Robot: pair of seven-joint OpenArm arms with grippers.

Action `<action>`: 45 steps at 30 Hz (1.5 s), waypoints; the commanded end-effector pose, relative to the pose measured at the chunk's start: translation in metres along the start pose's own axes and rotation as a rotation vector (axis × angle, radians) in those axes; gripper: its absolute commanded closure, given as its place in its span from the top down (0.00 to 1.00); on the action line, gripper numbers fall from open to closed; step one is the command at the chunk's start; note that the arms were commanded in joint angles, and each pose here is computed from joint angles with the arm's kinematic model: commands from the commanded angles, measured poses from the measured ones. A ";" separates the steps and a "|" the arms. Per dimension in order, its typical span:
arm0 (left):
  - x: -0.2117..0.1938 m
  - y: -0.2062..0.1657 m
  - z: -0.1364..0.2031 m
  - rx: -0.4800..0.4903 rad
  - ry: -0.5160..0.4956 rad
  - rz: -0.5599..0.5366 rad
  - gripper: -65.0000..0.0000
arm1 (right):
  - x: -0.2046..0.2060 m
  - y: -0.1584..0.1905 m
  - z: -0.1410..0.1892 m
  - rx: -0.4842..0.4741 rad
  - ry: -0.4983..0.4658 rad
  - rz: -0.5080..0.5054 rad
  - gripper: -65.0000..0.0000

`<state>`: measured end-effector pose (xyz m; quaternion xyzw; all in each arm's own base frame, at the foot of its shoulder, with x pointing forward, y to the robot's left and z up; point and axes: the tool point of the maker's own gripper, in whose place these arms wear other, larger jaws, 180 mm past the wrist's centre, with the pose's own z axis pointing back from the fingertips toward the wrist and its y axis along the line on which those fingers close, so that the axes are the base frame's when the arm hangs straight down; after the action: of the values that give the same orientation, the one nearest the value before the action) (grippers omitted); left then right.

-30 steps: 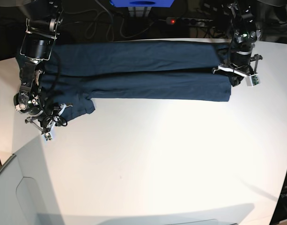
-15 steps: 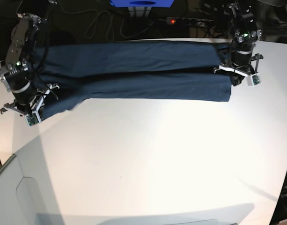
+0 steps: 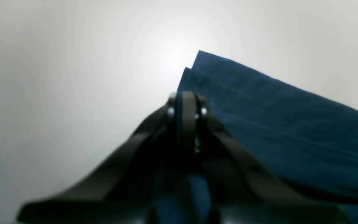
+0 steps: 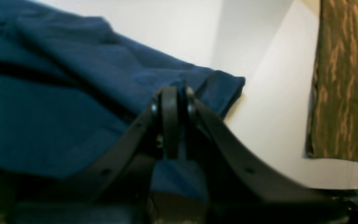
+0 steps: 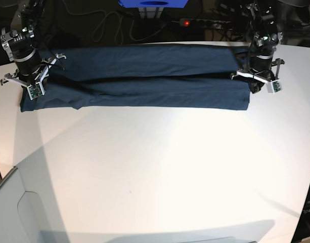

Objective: Fold the T-shirt properly
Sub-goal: 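Raise the right gripper away from the folded shirt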

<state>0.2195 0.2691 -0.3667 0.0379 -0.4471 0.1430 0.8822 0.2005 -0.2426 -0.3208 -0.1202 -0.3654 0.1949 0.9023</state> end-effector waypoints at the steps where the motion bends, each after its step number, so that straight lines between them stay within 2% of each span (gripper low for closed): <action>1: 0.014 0.001 0.001 0.002 -0.049 -0.009 0.00 | 0.006 -0.001 0.005 0.000 -0.027 0.016 0.00; 3: 0.014 0.001 0.001 0.002 -0.048 -0.010 0.00 | -0.001 0.003 0.007 0.006 -0.010 0.007 0.00; 7: 0.016 -0.001 0.001 -0.005 -0.050 -0.013 0.00 | -0.021 -0.011 0.016 -0.047 0.039 -0.034 0.00; 10: 0.016 -0.001 0.001 -0.005 -0.050 -0.013 0.00 | -0.033 -0.006 0.022 -0.014 0.065 -0.001 0.00; 24: 0.012 -0.001 0.002 -0.004 -0.041 -0.014 0.00 | -0.069 0.005 0.039 0.019 0.158 -0.016 0.00; 28: 0.011 -0.001 0.002 -0.004 -0.038 -0.014 0.00 | -0.067 0.005 0.038 0.019 0.153 -0.019 0.00; 39: 0.005 0.002 0.004 0.001 -0.022 -0.018 0.00 | -0.027 -0.017 0.020 -0.044 0.040 -0.032 0.00; 45: -0.001 0.002 0.006 0.003 -0.009 -0.016 0.00 | -0.042 -0.012 0.005 -0.007 0.067 -0.079 0.00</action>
<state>0.2106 0.2671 -0.3726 0.0388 -0.4351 0.1391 0.8887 0.1642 -0.2726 -0.3502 -0.1134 -0.3198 0.1359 0.9308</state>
